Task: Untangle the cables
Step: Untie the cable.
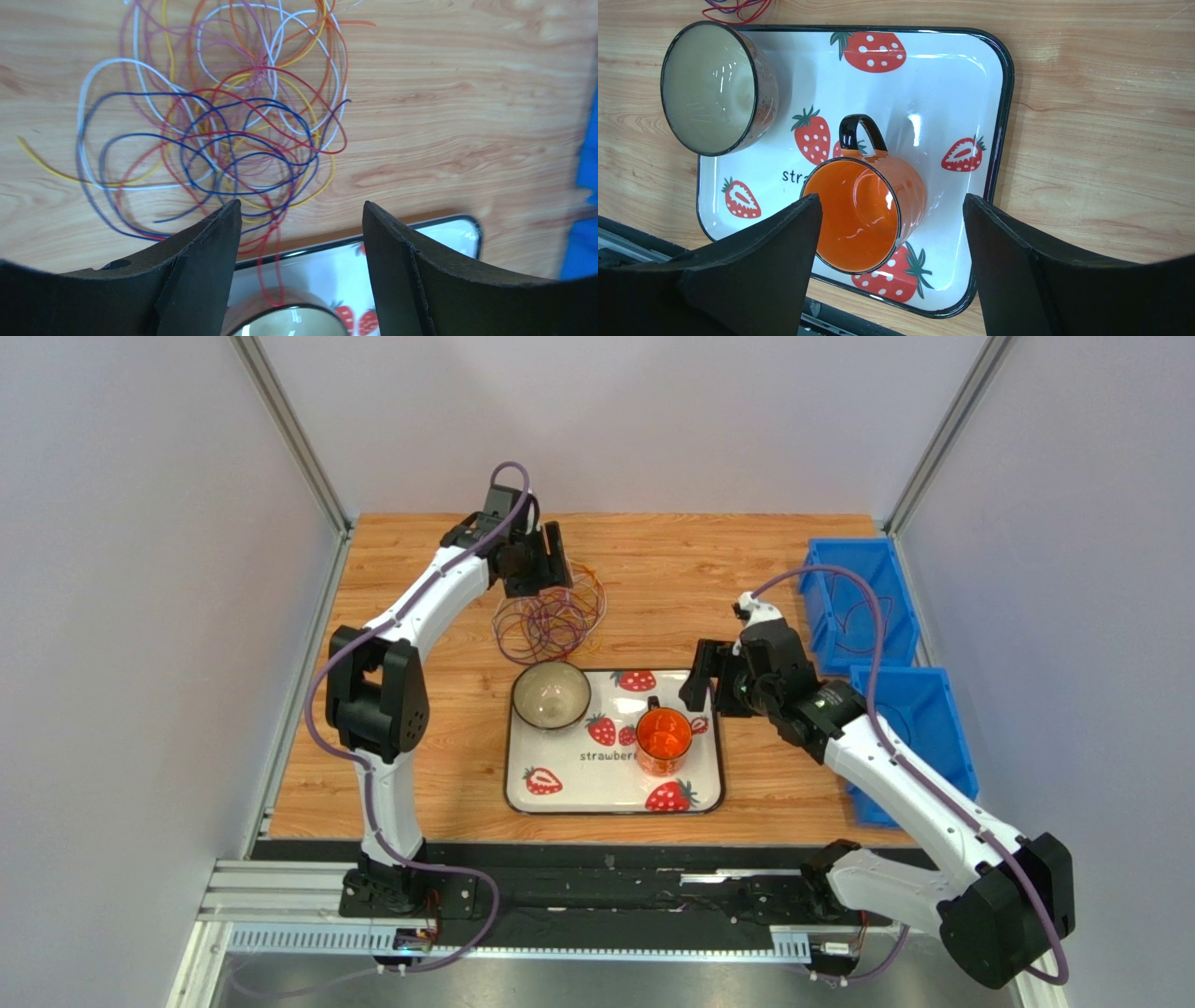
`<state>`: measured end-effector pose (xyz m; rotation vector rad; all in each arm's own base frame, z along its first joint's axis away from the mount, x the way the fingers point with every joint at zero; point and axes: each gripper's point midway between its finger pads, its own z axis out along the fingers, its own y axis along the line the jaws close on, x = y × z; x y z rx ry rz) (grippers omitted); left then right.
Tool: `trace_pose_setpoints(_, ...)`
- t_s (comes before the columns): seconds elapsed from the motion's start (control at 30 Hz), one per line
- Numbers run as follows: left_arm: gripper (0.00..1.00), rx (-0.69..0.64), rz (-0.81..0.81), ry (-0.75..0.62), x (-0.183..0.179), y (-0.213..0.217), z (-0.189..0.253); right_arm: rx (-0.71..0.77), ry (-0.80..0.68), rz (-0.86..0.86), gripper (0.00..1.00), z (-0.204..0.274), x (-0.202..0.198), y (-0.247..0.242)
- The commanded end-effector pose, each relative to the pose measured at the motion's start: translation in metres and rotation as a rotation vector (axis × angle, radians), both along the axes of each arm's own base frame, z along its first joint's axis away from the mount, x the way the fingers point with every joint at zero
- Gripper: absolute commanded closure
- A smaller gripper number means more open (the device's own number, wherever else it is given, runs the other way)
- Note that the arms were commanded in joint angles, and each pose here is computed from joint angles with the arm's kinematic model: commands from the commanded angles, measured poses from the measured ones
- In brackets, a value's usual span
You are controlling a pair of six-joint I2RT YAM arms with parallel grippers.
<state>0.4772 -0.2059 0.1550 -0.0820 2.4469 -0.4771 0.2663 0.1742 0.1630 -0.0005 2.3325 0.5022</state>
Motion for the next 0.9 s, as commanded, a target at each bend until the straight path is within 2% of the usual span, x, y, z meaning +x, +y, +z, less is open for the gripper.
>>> trace_pose_setpoints(0.0,0.28,-0.192,0.098,0.06,0.004,-0.023,0.001,0.001,-0.038,-0.015,0.22,0.002,0.0,-0.004)
trace_pose_setpoints(0.17,0.29,-0.333,0.213,0.085,0.014,-0.035,-0.009,-0.002,-0.04,-0.014,0.22,0.002,-0.005,-0.007)
trace_pose_setpoints(0.6,0.32,-0.456,0.373,0.23,0.023,-0.049,-0.052,-0.045,-0.043,-0.016,0.22,-0.006,-0.015,-0.019)
trace_pose_setpoints(0.73,0.35,-0.524,0.399,0.216,0.03,-0.055,-0.059,-0.056,-0.051,-0.018,0.22,-0.006,-0.015,-0.023)
trace_pose_setpoints(0.87,0.37,-0.536,0.414,0.219,0.036,-0.057,-0.064,-0.074,-0.062,-0.016,0.22,-0.005,-0.015,-0.026)
